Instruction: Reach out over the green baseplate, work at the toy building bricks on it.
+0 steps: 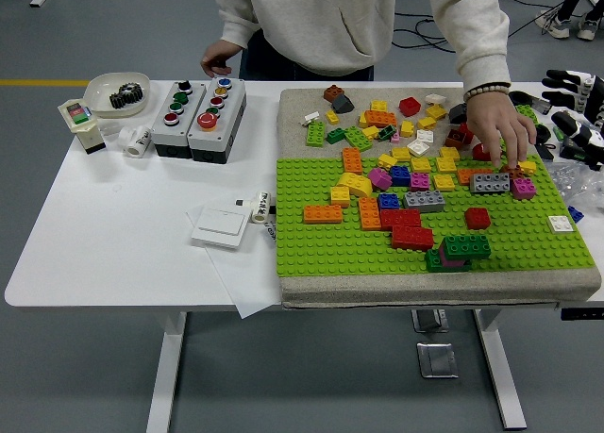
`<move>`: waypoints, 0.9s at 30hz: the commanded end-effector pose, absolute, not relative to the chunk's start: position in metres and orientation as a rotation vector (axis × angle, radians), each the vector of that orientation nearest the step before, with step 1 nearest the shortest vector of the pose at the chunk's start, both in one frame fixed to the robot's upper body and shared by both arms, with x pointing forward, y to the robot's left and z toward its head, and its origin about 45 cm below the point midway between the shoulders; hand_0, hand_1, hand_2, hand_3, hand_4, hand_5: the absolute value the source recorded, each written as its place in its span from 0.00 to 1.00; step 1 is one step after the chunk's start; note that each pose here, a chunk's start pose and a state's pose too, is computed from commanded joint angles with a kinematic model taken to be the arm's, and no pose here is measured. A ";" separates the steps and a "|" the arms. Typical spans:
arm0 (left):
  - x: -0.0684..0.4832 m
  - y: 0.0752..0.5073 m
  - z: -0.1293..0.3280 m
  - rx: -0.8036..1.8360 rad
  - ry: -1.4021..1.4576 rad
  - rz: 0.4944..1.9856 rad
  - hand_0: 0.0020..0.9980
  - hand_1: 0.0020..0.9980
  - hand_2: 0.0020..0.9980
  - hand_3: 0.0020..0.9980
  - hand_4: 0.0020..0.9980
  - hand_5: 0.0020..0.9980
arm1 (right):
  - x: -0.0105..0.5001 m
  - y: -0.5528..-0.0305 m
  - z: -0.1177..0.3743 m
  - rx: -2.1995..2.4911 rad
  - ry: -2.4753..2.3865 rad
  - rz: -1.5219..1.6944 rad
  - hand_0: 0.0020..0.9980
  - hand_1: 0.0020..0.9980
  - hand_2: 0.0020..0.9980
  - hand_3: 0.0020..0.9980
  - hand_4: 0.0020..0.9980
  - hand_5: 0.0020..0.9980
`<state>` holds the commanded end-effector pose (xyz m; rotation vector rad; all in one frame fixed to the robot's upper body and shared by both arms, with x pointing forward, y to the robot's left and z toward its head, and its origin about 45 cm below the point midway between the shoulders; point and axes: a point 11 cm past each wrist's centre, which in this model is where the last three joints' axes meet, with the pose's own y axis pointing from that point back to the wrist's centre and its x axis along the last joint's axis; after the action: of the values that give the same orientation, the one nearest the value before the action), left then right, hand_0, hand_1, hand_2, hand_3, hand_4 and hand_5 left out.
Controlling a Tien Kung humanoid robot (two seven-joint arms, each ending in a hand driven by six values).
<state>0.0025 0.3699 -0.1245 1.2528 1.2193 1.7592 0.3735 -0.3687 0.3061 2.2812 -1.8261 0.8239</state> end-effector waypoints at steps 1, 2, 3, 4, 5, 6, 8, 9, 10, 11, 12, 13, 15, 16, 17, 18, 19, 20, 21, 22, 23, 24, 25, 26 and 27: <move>0.003 0.370 -0.125 1.252 1.220 1.759 0.63 0.73 0.72 0.56 0.60 0.61 | 0.374 -0.369 0.306 2.280 -1.826 0.823 0.84 0.78 0.79 0.83 0.97 0.66; 0.003 0.370 -0.125 1.252 1.220 1.760 0.63 0.73 0.72 0.56 0.60 0.61 | 0.374 -0.369 0.306 2.280 -1.826 0.823 0.84 0.78 0.79 0.83 0.97 0.66; 0.002 0.370 -0.125 1.252 1.220 1.760 0.63 0.73 0.72 0.56 0.60 0.61 | 0.374 -0.369 0.306 2.279 -1.826 0.822 0.83 0.78 0.79 0.83 0.97 0.65; 0.003 0.370 -0.125 1.251 1.221 1.760 0.63 0.73 0.72 0.56 0.60 0.61 | 0.374 -0.369 0.306 2.279 -1.826 0.822 0.83 0.78 0.79 0.83 0.97 0.65; 0.003 0.369 -0.125 1.250 1.221 1.760 0.63 0.73 0.72 0.56 0.60 0.61 | 0.374 -0.368 0.305 2.279 -1.826 0.821 0.83 0.78 0.79 0.83 0.97 0.65; 0.003 0.369 -0.125 1.250 1.221 1.760 0.63 0.73 0.72 0.56 0.60 0.61 | 0.374 -0.368 0.305 2.279 -1.826 0.821 0.83 0.78 0.79 0.83 0.97 0.65; 0.003 0.369 -0.125 1.249 1.221 1.761 0.63 0.73 0.72 0.56 0.60 0.61 | 0.374 -0.368 0.306 2.280 -1.825 0.821 0.83 0.78 0.79 0.83 0.97 0.65; 0.003 0.369 -0.125 1.248 1.222 1.761 0.63 0.73 0.72 0.56 0.60 0.61 | 0.374 -0.368 0.306 2.280 -1.825 0.822 0.83 0.78 0.79 0.83 0.96 0.65; 0.003 0.369 -0.125 1.248 1.222 1.761 0.63 0.73 0.72 0.56 0.60 0.61 | 0.374 -0.368 0.306 2.280 -1.826 0.822 0.83 0.78 0.79 0.83 0.96 0.65; 0.003 0.369 -0.125 1.247 1.222 1.761 0.63 0.73 0.72 0.56 0.60 0.61 | 0.375 -0.368 0.306 2.280 -1.826 0.822 0.83 0.78 0.79 0.83 0.96 0.65; 0.003 0.369 -0.125 1.247 1.222 1.761 0.63 0.73 0.72 0.56 0.60 0.61 | 0.375 -0.368 0.307 2.280 -1.827 0.822 0.83 0.78 0.79 0.83 0.96 0.65; 0.003 0.369 -0.125 1.246 1.223 1.761 0.63 0.73 0.72 0.56 0.60 0.61 | 0.375 -0.368 0.307 2.280 -1.827 0.822 0.83 0.78 0.79 0.83 0.96 0.65; 0.003 0.369 -0.125 1.245 1.225 1.762 0.63 0.73 0.72 0.56 0.60 0.61 | 0.375 -0.367 0.307 2.278 -1.826 0.821 0.83 0.78 0.79 0.82 0.96 0.64; 0.003 0.368 -0.125 1.245 1.226 1.762 0.63 0.73 0.72 0.56 0.60 0.61 | 0.376 -0.367 0.307 2.277 -1.826 0.820 0.83 0.78 0.79 0.82 0.96 0.64; 0.003 0.368 -0.125 1.245 1.226 1.762 0.63 0.73 0.72 0.56 0.60 0.61 | 0.376 -0.367 0.307 2.276 -1.826 0.820 0.83 0.78 0.79 0.82 0.96 0.64; 0.003 0.368 -0.125 1.245 1.227 1.761 0.63 0.73 0.72 0.56 0.60 0.61 | 0.376 -0.366 0.307 2.275 -1.826 0.819 0.83 0.78 0.79 0.82 0.96 0.64; 0.002 0.368 -0.125 1.245 1.228 1.761 0.63 0.73 0.72 0.56 0.60 0.61 | 0.377 -0.366 0.307 2.276 -1.826 0.817 0.83 0.78 0.79 0.82 0.96 0.64; 0.002 0.368 -0.125 1.246 1.228 1.760 0.63 0.73 0.72 0.56 0.60 0.61 | 0.377 -0.366 0.307 2.276 -1.825 0.816 0.83 0.78 0.79 0.82 0.96 0.64; 0.002 0.368 -0.125 1.246 1.229 1.759 0.63 0.73 0.72 0.56 0.60 0.61 | 0.378 -0.365 0.307 2.276 -1.822 0.815 0.83 0.78 0.79 0.82 0.96 0.63; 0.002 0.367 -0.125 1.247 1.230 1.758 0.63 0.73 0.72 0.56 0.60 0.61 | 0.378 -0.364 0.307 2.276 -1.819 0.814 0.83 0.78 0.79 0.82 0.96 0.63; 0.002 0.367 -0.125 1.247 1.230 1.758 0.63 0.73 0.72 0.56 0.60 0.61 | 0.379 -0.364 0.307 2.276 -1.818 0.812 0.83 0.78 0.79 0.82 0.96 0.63; 0.002 0.367 -0.125 1.247 1.231 1.758 0.63 0.73 0.72 0.56 0.60 0.61 | 0.379 -0.364 0.307 2.275 -1.816 0.812 0.83 0.78 0.79 0.82 0.96 0.63; 0.001 0.367 -0.125 1.248 1.232 1.756 0.63 0.73 0.72 0.56 0.60 0.61 | 0.380 -0.363 0.307 2.272 -1.812 0.810 0.83 0.78 0.79 0.82 0.96 0.63; 0.001 0.367 -0.125 1.248 1.233 1.755 0.63 0.73 0.72 0.56 0.60 0.61 | 0.381 -0.363 0.307 2.271 -1.811 0.809 0.83 0.78 0.79 0.82 0.96 0.63; 0.001 0.366 -0.125 1.250 1.235 1.754 0.63 0.73 0.72 0.56 0.60 0.61 | 0.381 -0.363 0.307 2.269 -1.806 0.807 0.83 0.78 0.79 0.82 0.95 0.63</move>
<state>0.0006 0.3665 -0.1253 1.2503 1.2345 1.7539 0.3815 -0.3626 0.3068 2.2686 -1.8062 0.8068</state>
